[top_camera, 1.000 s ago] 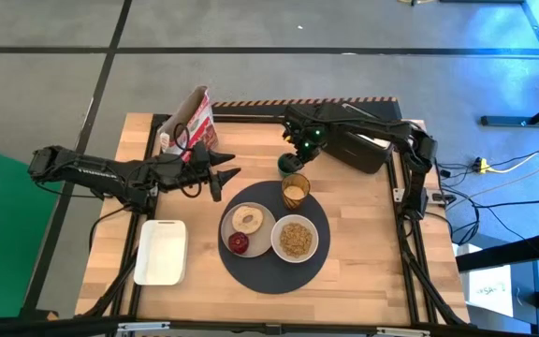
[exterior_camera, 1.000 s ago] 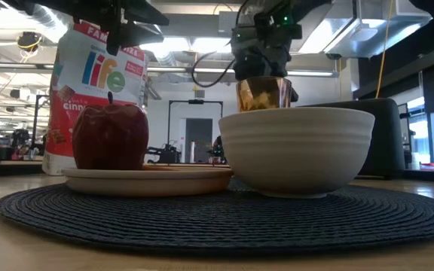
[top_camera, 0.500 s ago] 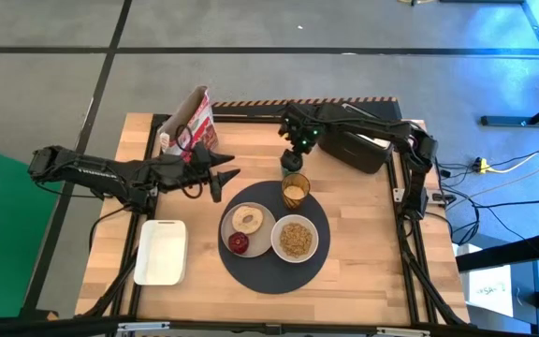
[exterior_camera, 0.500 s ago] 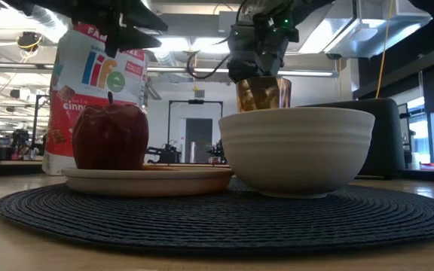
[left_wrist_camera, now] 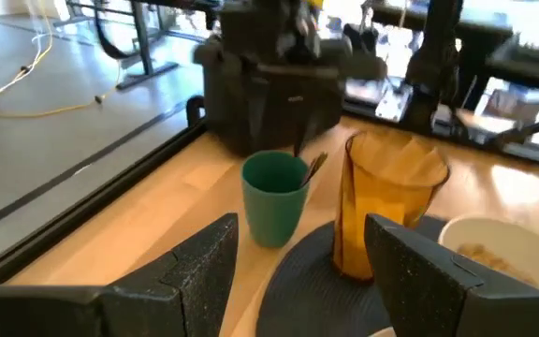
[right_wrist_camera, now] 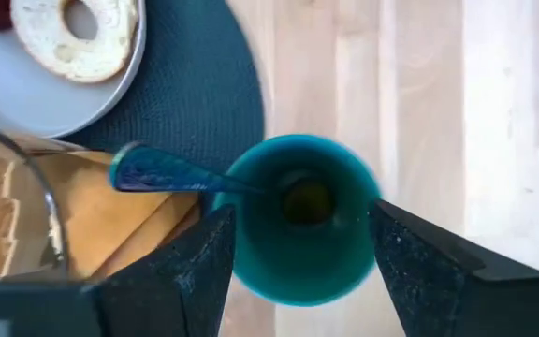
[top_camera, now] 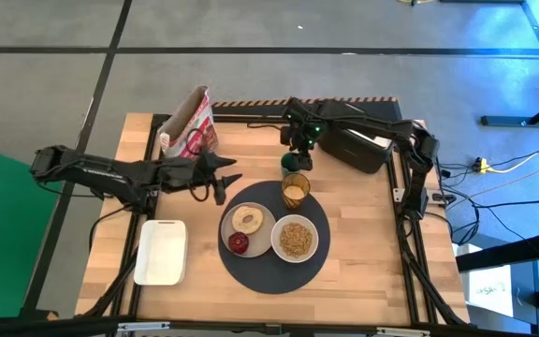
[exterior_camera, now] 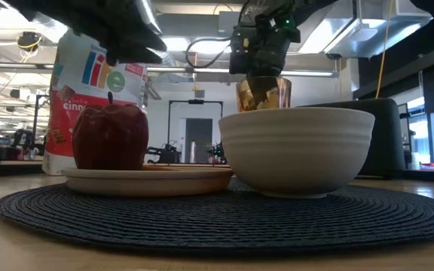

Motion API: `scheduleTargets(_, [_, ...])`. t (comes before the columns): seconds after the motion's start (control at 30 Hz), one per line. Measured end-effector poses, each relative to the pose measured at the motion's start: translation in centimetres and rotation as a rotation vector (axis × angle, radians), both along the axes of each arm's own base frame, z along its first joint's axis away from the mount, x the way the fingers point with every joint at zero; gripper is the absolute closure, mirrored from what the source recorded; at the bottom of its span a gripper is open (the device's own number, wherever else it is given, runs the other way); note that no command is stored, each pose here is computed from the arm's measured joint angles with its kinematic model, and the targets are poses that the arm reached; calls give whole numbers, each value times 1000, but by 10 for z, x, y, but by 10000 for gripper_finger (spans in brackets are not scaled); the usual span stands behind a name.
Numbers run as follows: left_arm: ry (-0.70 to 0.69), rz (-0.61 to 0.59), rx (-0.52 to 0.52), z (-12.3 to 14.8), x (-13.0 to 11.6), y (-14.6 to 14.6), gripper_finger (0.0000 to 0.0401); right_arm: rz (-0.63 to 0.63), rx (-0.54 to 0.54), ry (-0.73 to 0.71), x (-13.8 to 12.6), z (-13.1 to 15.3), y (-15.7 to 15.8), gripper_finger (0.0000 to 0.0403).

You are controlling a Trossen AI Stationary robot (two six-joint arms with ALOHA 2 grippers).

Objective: Arrange a breakfast setting
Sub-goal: Put the iridescent spoon on the black mat

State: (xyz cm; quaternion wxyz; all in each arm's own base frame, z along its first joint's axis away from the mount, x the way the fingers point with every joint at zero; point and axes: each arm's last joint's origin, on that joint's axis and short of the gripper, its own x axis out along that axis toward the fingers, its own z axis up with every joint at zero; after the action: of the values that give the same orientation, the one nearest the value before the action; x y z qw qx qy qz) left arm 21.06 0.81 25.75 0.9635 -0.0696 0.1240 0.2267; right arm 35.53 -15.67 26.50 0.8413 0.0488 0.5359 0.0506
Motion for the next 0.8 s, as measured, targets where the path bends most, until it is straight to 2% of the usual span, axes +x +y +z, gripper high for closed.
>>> scheduleTargets(0.2, [-51,-120,33,-12,32,14,174,-7,-6,-19,-4,2,-8,172])
scheduleTargets(0.4, [-63,-152,95,-36,61,31,174,1,-24,-53,-16,20,-10,176])
scheduleTargets(0.5, [-48,-194,85,-45,78,38,174,-6,-41,-91,-24,33,-11,190])
scheduleTargets(0.63, [-15,-273,144,-47,105,46,188,-23,-36,-122,-36,47,-14,218])
scheduleTargets(0.8, [55,-268,218,-54,130,64,214,-47,3,-63,-49,48,-17,245])
